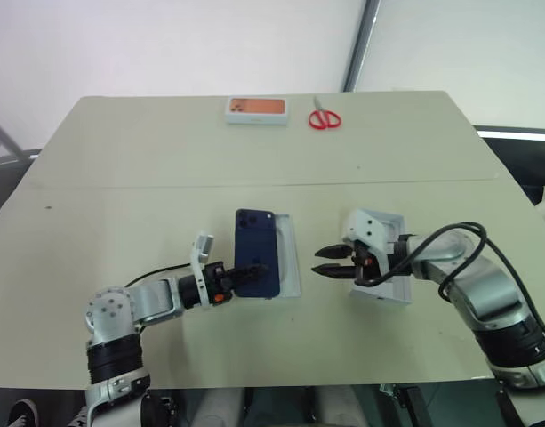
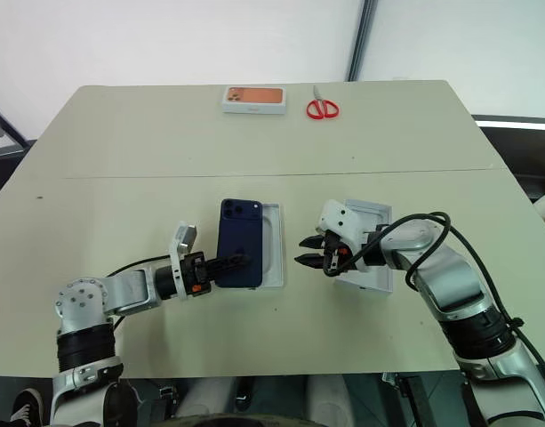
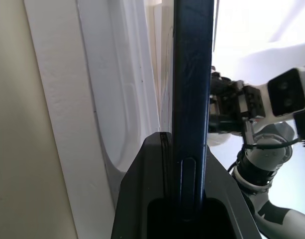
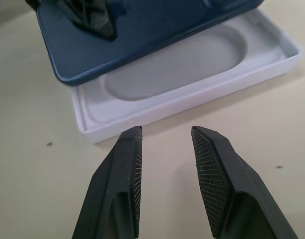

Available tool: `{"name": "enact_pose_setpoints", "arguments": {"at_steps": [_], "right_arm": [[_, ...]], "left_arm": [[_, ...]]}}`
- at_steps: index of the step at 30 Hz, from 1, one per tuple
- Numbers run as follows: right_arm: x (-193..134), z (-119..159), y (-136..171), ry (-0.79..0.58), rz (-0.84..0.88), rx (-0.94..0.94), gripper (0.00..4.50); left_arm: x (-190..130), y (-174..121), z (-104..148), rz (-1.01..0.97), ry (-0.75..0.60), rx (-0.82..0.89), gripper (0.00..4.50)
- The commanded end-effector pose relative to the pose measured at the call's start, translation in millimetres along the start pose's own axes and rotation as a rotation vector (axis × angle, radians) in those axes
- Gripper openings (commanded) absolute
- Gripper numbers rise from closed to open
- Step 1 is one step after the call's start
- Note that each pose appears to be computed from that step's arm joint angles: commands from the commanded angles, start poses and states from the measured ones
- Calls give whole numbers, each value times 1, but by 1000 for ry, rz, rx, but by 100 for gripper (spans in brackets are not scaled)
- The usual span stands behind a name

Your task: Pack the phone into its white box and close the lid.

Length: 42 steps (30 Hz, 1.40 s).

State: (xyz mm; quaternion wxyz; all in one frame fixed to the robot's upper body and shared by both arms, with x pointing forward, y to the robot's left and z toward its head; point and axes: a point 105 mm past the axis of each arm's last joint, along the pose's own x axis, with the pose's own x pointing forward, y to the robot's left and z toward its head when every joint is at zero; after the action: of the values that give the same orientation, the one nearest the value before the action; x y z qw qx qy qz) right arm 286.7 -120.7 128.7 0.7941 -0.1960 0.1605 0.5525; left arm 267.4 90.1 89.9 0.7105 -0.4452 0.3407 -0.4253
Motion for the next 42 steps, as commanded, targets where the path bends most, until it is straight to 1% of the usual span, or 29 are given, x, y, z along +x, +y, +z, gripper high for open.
{"name": "enact_pose_setpoints", "arguments": {"at_steps": [1,5,7,8,9,12,14,15,21,25,27,31,38,42], "right_arm": [[-2,3,-2,-17,-22,-46,161],[1,8,-2,-34,-24,-47,161],[2,8,-2,-33,-27,-53,167],[3,8,-2,-31,-28,-55,167],[3,7,-1,-30,-27,-56,167],[5,7,-1,-28,-28,-58,167],[6,7,0,-31,-28,-58,167],[6,7,0,-32,-27,-55,167],[11,9,-1,-39,-22,-57,167],[13,11,-2,-41,-18,-63,167],[15,12,-2,-48,-13,-63,167],[17,14,-4,-53,-14,-70,167],[20,16,-7,-61,-19,-71,167],[19,13,-10,-52,-31,-74,167]], "left_arm": [[6,-7,4,-35,-9,17,0],[10,-5,4,-33,8,6,0],[11,-6,1,-43,22,-2,102],[12,-8,0,-56,24,-7,127],[13,-8,1,-49,22,0,174],[12,-7,4,-25,18,26,331],[11,-6,4,-2,29,42,428],[10,-9,3,-14,40,56,442],[3,-19,7,-29,58,108,442],[-2,-17,9,26,73,173,442],[-2,-20,14,27,66,197,442],[1,-23,15,21,86,220,442],[5,-32,13,2,171,267,442],[-3,-28,15,32,194,274,442]]}}
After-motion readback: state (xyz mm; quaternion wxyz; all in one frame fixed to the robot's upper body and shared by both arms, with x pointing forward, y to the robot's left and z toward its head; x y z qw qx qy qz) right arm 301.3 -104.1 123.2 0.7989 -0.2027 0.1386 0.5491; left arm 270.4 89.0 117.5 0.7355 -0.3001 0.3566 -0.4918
